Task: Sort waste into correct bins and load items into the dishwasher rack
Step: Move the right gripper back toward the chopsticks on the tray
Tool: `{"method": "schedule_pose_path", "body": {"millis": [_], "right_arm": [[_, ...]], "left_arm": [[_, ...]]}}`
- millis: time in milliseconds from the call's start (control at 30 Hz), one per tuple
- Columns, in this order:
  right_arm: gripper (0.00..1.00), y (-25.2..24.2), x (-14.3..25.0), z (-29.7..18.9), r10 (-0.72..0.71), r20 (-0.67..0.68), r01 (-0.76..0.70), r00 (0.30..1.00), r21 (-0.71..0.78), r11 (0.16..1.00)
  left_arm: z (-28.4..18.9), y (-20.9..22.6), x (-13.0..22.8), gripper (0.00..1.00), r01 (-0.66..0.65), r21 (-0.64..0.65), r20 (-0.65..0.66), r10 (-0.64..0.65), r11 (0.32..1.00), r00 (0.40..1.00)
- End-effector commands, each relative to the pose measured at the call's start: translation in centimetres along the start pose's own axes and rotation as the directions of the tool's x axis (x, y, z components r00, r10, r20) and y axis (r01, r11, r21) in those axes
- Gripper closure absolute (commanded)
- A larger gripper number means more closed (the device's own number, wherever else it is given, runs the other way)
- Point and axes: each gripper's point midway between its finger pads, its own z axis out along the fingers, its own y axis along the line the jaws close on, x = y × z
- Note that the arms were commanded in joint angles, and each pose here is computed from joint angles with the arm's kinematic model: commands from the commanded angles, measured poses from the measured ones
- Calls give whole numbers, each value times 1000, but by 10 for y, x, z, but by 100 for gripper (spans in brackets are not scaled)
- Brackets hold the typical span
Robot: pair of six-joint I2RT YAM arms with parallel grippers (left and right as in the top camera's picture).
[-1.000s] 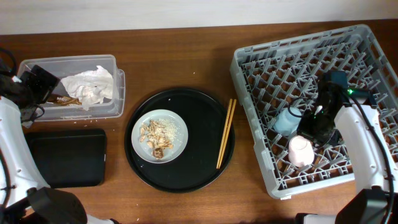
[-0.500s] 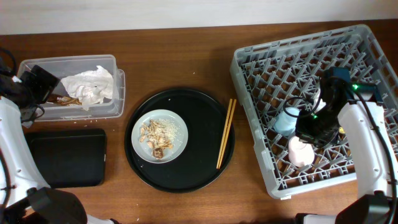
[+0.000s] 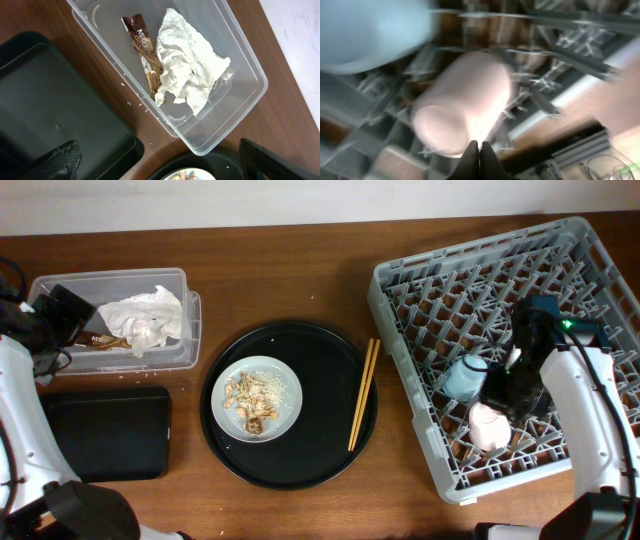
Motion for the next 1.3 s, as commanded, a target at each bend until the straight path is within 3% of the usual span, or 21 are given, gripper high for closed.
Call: {"method": "schedule_pose_path", "body": {"millis": [0,33,67,100,133,167,200,233,333,567,633,733,933,1033,1133,1167,1200,1233,1267], "right_arm": [[87,70,5,-18,-324,84,332,942,-344,878],[69,78,0,-18,-352,124,373,928,-338,864],[41,94,-7,-20,-422,197,465,885,-322,825],[30,102,-8,-19,-445,222,496,868,-312,810],[26,116,-8,-15,-482,249,540,840,-302,786],[28,134,-12,0,-541,257,596,801,-250,763],[41,142,-19,23,-546,216,581,809,-161,798],[44,143,-21,33,-552,197,579,810,-126,805],[57,155,-17,64,-588,129,601,798,-113,791],[85,170,-41,71,-401,192,429,896,-140,892],[84,175,-44,69,-384,208,419,900,-158,894],[75,179,-44,67,-384,212,422,899,-177,889],[73,197,-64,20,-352,283,415,892,-206,886],[46,182,-72,-31,-330,284,383,900,-155,910],[44,144,-62,-62,-317,218,331,923,-31,943],[44,119,-60,-62,-260,186,254,948,54,966],[55,103,-59,-61,-219,163,205,962,97,974],[76,86,-51,-58,-188,105,176,977,117,978],[88,72,-44,-58,-165,57,156,985,135,978]], "left_arm": [[-3,2,-3,1,9,-3,14,-9,1000,1000],[-3,2,-3,1,9,-3,14,-9,1000,1000],[-3,2,-3,1,9,-3,14,-9,1000,1000],[-3,2,-3,1,9,-3,14,-9,1000,1000],[-3,2,-3,1,9,-3,14,-9,1000,1000],[-3,2,-3,1,9,-3,14,-9,1000,1000],[-3,2,-3,1,9,-3,14,-9,1000,1000],[-3,2,-3,1,9,-3,14,-9,1000,1000],[-3,2,-3,1,9,-3,14,-9,1000,1000],[-3,2,-3,1,9,-3,14,-9,1000,1000],[-3,2,-3,1,9,-3,14,-9,1000,1000],[-3,2,-4,1,9,-3,14,-9,1000,1000],[-3,2,-3,1,9,-3,14,-9,1000,1000],[-3,2,-3,1,9,-3,14,-9,1000,1000],[-3,2,-3,1,9,-3,14,-9,1000,1000],[-3,2,-3,1,9,-3,14,-9,1000,1000],[-3,2,-3,1,9,-3,14,-9,1000,1000],[-3,2,-3,1,9,-3,14,-9,1000,1000],[-3,2,-3,1,9,-3,14,-9,1000,1000]]}}
